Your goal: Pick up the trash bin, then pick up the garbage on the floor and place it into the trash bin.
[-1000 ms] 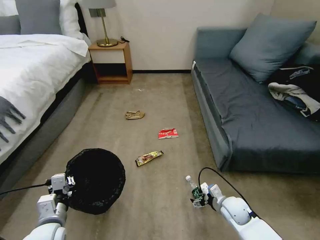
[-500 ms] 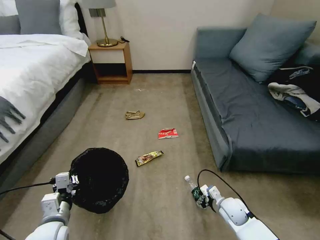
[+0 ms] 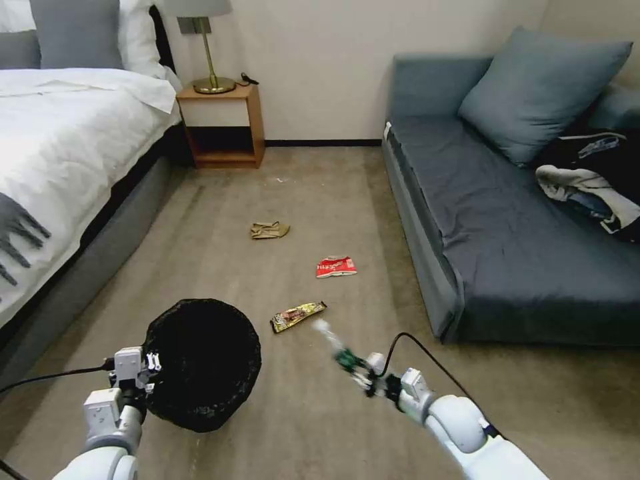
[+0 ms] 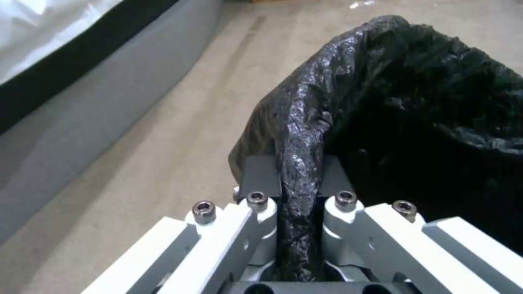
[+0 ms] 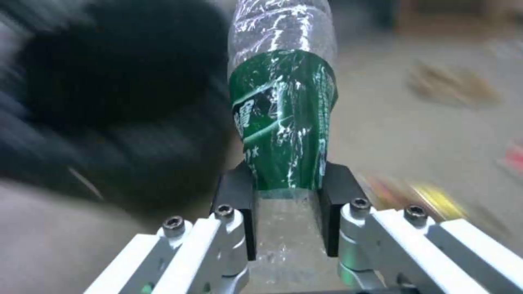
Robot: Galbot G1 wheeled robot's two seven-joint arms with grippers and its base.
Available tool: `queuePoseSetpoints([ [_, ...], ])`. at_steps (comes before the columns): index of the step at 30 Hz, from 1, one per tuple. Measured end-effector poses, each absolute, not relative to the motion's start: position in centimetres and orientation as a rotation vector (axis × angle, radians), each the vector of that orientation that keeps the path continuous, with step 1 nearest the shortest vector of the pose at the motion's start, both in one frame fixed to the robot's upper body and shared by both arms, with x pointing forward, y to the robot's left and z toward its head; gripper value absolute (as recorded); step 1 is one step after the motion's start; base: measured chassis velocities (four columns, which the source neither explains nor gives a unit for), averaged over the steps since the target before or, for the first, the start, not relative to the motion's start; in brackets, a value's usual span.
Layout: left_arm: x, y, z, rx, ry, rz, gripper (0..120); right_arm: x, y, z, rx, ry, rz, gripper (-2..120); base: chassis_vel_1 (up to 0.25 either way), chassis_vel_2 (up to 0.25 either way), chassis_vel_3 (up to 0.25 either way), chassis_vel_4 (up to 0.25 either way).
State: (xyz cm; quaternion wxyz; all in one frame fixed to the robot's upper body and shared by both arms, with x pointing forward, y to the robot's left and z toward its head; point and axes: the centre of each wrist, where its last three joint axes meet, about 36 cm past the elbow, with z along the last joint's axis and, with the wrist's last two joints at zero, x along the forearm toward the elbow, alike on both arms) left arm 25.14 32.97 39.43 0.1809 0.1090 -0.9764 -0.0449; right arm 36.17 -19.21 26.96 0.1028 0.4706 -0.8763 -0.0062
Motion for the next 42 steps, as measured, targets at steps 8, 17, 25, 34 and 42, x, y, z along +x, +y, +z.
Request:
queuePoseSetpoints([
  [8,25.0,32.0,40.1,0.253,-2.771,-0.057,7,35.8,-10.3,27.7,1.766,-2.575,-0.237,22,0.000,0.000,0.000,0.000],
  [17,24.8,31.4,40.3,0.217,-2.780,-0.024,7,36.7,-6.7,26.4,1.679,-2.654,-0.124,22,0.000,0.000,0.000,0.000],
  [25,24.9,31.2,40.4,0.190,-2.800,0.006,7,36.2,-6.9,26.4,1.660,-2.621,-0.039,40,0.000,0.000,0.000,0.000],
  [34,25.1,31.1,40.3,0.189,-2.804,0.010,7,36.7,-8.6,28.0,1.633,-2.627,0.012,72,0.000,0.000,0.000,0.000],
  [42,25.2,31.2,40.1,0.192,-2.804,0.010,7,37.1,-11.3,30.7,1.584,-2.654,0.029,99,0.000,0.000,0.000,0.000],
])
